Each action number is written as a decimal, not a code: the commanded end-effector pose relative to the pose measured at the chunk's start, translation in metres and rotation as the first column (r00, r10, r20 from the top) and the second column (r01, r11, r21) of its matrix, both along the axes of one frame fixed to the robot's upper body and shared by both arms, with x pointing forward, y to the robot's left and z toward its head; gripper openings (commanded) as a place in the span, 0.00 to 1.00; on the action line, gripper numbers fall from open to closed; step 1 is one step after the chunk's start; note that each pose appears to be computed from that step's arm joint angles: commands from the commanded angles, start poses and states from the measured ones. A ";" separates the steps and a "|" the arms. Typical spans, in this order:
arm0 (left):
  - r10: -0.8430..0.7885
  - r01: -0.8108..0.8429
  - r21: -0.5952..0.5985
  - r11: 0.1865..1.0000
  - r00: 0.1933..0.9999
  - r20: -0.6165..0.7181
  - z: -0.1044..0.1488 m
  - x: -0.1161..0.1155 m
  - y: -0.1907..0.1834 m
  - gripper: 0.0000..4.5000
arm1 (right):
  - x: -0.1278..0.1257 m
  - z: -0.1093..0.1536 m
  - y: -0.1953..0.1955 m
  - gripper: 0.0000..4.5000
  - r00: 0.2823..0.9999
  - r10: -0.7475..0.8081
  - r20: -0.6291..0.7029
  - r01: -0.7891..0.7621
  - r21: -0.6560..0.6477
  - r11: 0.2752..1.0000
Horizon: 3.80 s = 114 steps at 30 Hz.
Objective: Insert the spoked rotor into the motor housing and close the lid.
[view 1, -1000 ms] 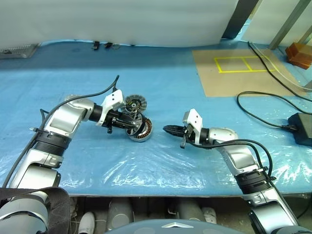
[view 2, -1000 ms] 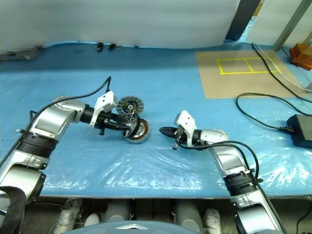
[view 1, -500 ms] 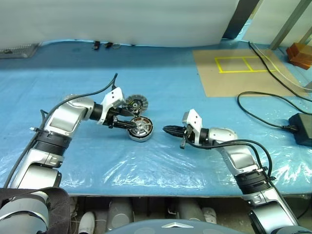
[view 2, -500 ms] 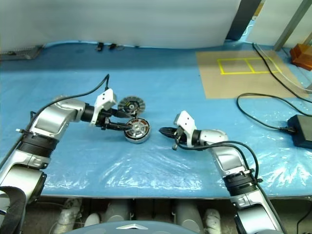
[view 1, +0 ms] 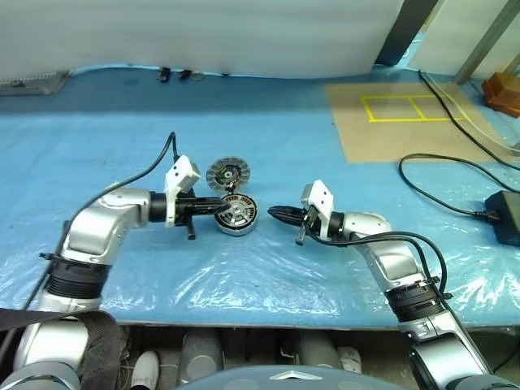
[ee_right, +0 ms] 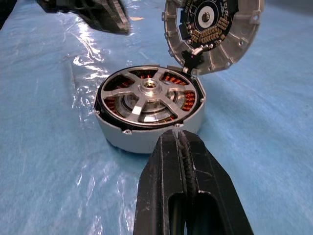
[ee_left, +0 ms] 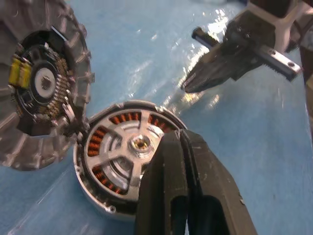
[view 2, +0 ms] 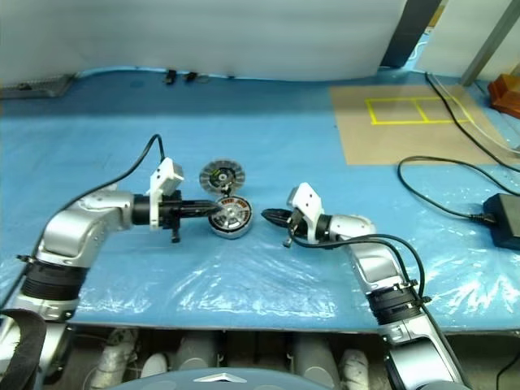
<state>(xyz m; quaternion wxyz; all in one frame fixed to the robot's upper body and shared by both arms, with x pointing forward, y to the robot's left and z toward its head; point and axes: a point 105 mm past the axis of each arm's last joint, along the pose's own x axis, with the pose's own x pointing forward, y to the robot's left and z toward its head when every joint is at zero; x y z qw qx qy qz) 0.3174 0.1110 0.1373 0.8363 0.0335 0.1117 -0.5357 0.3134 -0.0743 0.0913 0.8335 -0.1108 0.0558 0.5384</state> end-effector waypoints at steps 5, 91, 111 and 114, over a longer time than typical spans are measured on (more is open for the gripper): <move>0.032 -0.034 0.020 0.999 0.995 0.095 0.000 0.004 -0.008 0.01 | 0.001 0.013 0.002 0.00 0.999 0.023 0.040 -0.024 0.025 0.999; 0.101 -0.110 -0.293 0.950 0.994 -0.047 -0.009 0.093 -0.009 0.01 | -0.002 0.030 -0.002 0.00 0.997 -0.035 0.070 0.032 0.053 0.998; -0.177 0.177 0.008 0.984 0.983 0.040 -0.022 0.060 -0.014 0.01 | 0.007 0.035 -0.019 0.00 0.992 -0.091 0.083 0.087 0.051 0.995; -0.199 0.191 0.090 0.977 0.976 0.084 -0.024 0.060 -0.013 0.01 | 0.007 0.035 -0.019 0.00 0.992 -0.092 0.084 0.088 0.052 0.995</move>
